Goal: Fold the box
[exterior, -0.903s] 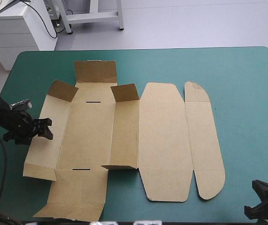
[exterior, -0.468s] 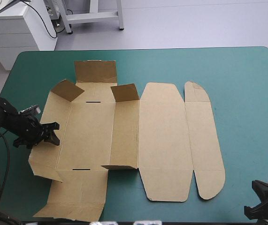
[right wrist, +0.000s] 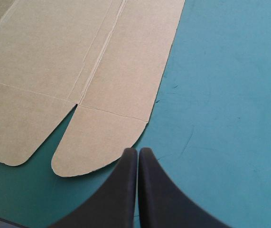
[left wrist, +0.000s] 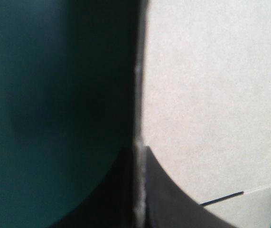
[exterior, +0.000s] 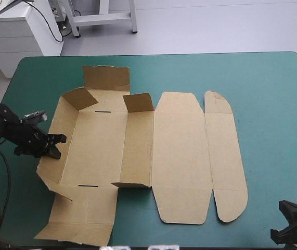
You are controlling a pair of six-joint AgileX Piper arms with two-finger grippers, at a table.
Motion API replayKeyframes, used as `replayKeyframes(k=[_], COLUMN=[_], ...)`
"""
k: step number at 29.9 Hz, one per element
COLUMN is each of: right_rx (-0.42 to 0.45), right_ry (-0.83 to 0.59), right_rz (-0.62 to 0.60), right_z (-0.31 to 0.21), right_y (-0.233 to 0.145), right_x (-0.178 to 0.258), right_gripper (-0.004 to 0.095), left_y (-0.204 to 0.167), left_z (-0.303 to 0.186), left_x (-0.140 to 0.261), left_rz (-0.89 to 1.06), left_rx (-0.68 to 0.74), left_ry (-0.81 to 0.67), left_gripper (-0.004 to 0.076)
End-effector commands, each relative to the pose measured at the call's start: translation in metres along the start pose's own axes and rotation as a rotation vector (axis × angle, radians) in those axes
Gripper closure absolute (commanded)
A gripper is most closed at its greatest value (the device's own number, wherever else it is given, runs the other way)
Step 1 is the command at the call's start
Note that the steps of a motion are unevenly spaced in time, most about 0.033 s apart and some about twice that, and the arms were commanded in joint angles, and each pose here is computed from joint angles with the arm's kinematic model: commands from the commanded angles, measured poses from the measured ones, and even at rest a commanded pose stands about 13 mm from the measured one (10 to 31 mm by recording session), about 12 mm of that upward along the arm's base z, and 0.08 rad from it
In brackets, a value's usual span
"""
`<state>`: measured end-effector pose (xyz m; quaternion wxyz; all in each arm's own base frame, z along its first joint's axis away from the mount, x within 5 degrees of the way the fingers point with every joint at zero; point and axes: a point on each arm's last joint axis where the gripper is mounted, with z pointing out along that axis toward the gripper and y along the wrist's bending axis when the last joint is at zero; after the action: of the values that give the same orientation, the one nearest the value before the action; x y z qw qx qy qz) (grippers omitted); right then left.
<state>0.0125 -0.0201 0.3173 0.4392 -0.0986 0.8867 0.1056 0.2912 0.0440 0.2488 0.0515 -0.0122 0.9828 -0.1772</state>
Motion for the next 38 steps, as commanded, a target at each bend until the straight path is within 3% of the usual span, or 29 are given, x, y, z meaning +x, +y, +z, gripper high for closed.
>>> replayKeyframes(k=[1, 10, 13, 18, 22, 27, 34, 38], right_rx=[0.022, 0.006, -0.008, -0.018, -0.022, -0.007, -0.006, -0.006], right_ry=[-0.022, -0.016, -0.009, -0.005, -0.003, -0.021, -0.01, -0.01], right_rz=[-0.007, -0.001, 0.004, 0.008, 0.009, 0.002, 0.003, 0.003], right_z=[-0.003, -0.003, -0.003, -0.003, -0.003, -0.003, -0.003, -0.003], right_y=[-0.001, 0.001, 0.002, 0.003, 0.003, 0.002, 0.002, 0.002], right_x=[-0.007, -0.006, -0.005, -0.005, -0.005, -0.006, -0.005, -0.005], right_gripper=[0.091, 0.091, 0.091, 0.091, 0.091, 0.091, 0.091, 0.091], left_y=[-0.041, -0.167, -0.191, -0.217, -0.239, -0.273, -0.305, -0.318], left_z=[-0.03, -0.072, -0.082, -0.07, -0.055, -0.048, -0.048, -0.042], left_x=[-0.008, -0.035, -0.037, -0.037, -0.033, -0.027, -0.015, -0.003], left_rz=[0.167, 0.745, 0.881, 1.123, 1.216, 1.357, 1.522, 1.556], left_rx=[-0.022, -0.378, -0.517, -0.679, -0.684, -0.692, -0.924, -0.929], left_ry=[-0.03, -0.205, -0.252, -0.21, -0.211, -0.354, -0.506, -0.527], left_gripper=[0.0731, 0.0731, 0.0731, 0.0731, 0.0731, 0.0731, 0.0731, 0.0731])
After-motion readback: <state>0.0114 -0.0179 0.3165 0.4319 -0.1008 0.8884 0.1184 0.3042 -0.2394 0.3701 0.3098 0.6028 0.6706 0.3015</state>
